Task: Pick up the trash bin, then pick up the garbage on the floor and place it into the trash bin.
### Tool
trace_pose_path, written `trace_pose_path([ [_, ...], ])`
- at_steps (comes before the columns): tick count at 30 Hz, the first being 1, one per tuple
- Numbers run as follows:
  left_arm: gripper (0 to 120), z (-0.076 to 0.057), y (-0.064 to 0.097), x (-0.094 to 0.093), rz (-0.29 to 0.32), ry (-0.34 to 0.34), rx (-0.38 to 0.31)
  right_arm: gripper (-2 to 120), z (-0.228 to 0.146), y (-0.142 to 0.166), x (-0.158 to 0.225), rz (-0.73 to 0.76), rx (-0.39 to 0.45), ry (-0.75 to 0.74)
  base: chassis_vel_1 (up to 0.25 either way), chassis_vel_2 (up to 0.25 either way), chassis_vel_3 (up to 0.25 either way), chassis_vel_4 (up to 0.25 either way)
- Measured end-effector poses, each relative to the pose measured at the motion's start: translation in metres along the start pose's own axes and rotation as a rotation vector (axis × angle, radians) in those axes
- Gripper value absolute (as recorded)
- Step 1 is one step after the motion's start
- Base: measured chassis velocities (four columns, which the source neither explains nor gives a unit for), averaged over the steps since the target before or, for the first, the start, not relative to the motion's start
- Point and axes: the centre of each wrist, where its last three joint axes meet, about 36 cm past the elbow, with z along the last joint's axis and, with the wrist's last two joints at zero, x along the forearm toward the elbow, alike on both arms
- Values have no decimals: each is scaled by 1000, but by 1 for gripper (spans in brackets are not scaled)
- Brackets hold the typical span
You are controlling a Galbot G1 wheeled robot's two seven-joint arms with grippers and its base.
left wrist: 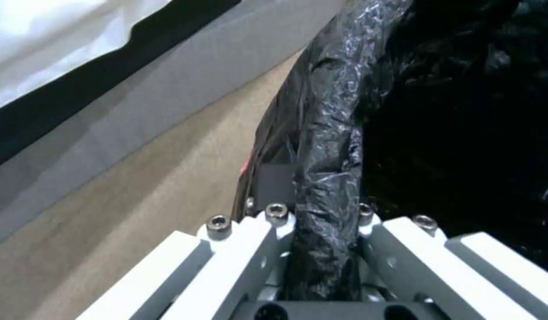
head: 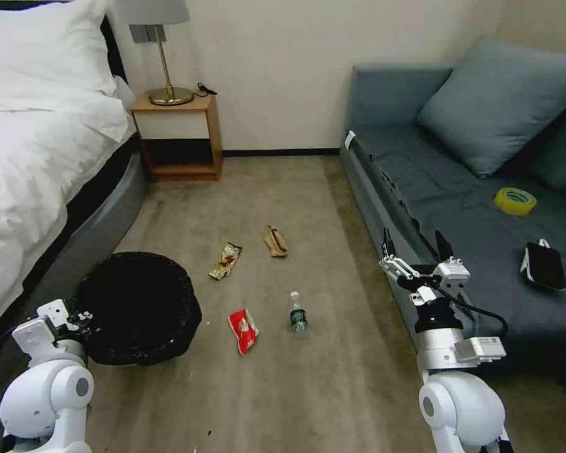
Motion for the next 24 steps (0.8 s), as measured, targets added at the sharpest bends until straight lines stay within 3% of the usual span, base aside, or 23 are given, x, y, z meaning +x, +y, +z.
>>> trace_pose_path([
  [9, 3, 0, 0, 1, 2, 0, 5, 100, 6, 7, -15, -20, 43, 72, -69, 88, 80, -79],
  [12, 3, -1, 0, 3, 6, -5, 8, 100, 18, 30, -37, -20, -6, 257, 11, -12, -17, 9],
  [17, 3, -1, 1, 4, 3, -5, 10, 100, 34, 50, -53, -30, -61, 418, 6, -7, -10, 6],
  [18, 3, 0, 4, 4, -3, -6, 13, 100, 52, 74, -69, -52, -105, 598, 0, 0, 0, 0],
  [23, 3, 1, 3, 2, 1, -7, 11, 100, 94, 93, -86, -74, -52, 882, 0, 0, 0, 0],
  [24, 3, 1, 3, 2, 1, -7, 11, 100, 94, 93, -86, -74, -52, 882, 0, 0, 0, 0],
])
